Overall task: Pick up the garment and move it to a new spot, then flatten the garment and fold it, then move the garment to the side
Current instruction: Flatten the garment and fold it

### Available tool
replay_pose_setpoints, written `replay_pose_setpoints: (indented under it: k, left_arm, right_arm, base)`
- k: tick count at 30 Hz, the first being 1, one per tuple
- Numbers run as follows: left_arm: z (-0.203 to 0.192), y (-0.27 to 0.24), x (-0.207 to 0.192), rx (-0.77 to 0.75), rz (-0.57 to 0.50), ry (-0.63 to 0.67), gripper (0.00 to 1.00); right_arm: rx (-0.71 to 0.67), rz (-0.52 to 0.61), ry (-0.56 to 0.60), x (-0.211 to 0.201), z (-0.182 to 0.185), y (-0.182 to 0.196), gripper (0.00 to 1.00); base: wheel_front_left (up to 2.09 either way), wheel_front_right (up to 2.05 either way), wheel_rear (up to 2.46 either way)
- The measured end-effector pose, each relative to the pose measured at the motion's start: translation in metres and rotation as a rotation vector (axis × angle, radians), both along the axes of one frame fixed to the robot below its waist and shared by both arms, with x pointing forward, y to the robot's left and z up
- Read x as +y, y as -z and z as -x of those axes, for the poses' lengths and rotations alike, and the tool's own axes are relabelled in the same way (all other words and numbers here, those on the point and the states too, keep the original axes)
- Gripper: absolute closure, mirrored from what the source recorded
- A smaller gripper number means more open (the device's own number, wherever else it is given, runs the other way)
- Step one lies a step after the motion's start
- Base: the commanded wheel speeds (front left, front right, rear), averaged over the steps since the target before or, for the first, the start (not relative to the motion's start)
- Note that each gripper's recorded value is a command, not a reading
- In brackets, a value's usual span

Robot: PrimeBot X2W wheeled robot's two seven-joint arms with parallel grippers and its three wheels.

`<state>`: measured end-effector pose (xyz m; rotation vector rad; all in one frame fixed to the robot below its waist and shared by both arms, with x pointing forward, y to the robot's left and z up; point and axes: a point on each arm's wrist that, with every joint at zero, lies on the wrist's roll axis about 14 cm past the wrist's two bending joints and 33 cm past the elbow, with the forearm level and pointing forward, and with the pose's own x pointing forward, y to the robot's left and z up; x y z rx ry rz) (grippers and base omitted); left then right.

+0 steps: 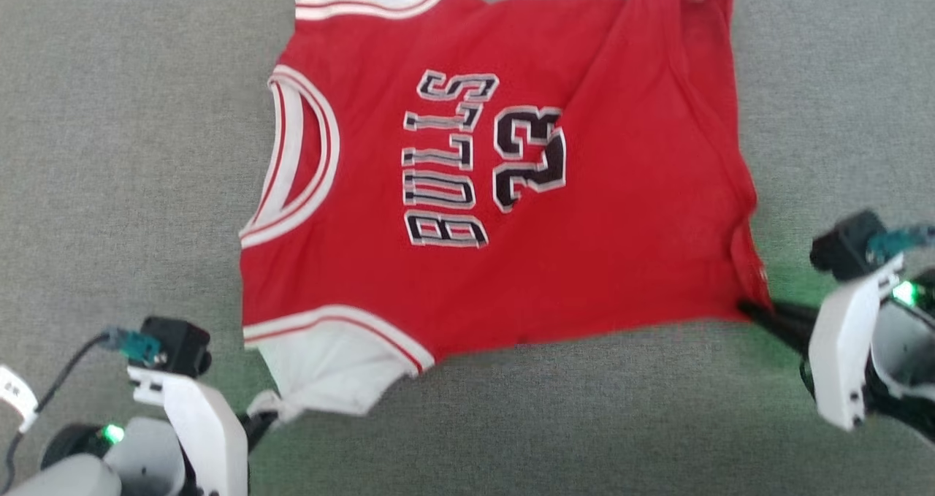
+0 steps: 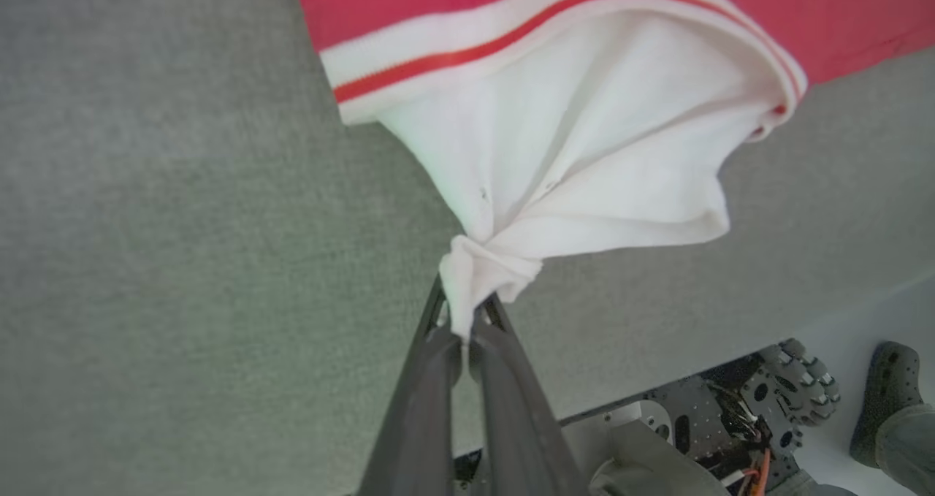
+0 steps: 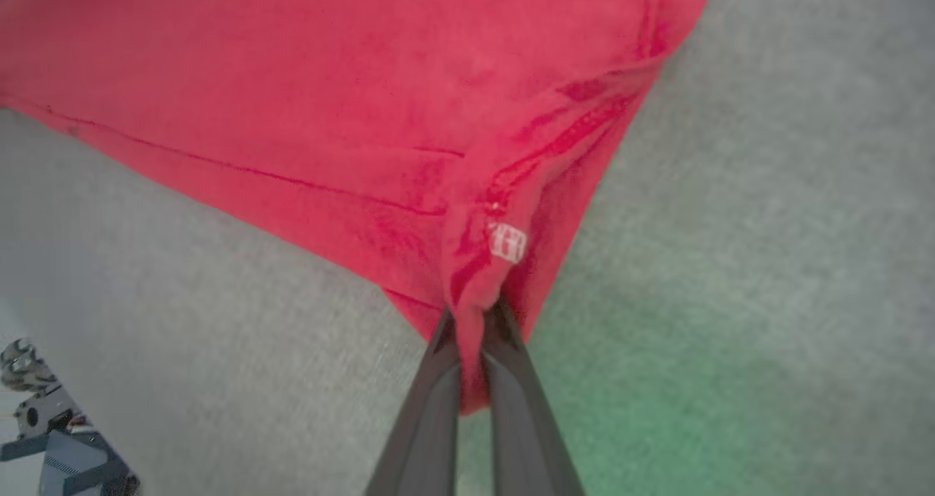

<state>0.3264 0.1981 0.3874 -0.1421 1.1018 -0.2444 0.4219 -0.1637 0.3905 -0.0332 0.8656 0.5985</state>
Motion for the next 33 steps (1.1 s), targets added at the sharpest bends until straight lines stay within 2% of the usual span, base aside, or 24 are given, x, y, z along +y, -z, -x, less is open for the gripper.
replay_pose_setpoints:
  k: [7, 11, 15, 20, 29, 33]
  left_arm:
    - [0.032, 0.012, -0.004, 0.085, 0.019, -0.034, 1.0]
    - [0.047, 0.019, -0.007, 0.145, 0.034, -0.054, 1.0]
    - [0.043, 0.015, -0.005, 0.144, 0.029, -0.059, 1.0]
    - [0.007, -0.012, 0.014, 0.014, -0.043, -0.039, 1.0]
    - [-0.086, -0.085, 0.026, -0.322, -0.183, 0.098, 1.0]
    - [-0.115, -0.097, 0.024, -0.384, -0.2, 0.144, 1.0]
  right_arm:
    - [0.149, -0.003, -0.013, -0.01, 0.052, 0.014, 1.0]
    - [0.207, -0.021, 0.004, -0.012, 0.071, 0.018, 1.0]
    - [0.223, -0.052, 0.03, -0.011, 0.078, 0.017, 1.0]
    - [0.175, -0.086, 0.063, -0.011, 0.067, 0.004, 1.0]
    - [0.008, -0.095, 0.118, -0.018, 0.022, -0.03, 1.0]
    - [-0.056, -0.096, 0.128, -0.015, -0.001, -0.042, 1.0]
  base:
    - [0.0, 0.0, 0.0]
    - [0.0, 0.0, 0.0]
    - [0.0, 0.0, 0.0]
    - [0.0, 0.0, 0.0]
    - [0.0, 0.0, 0.0]
    - [0.0, 0.0, 0.0]
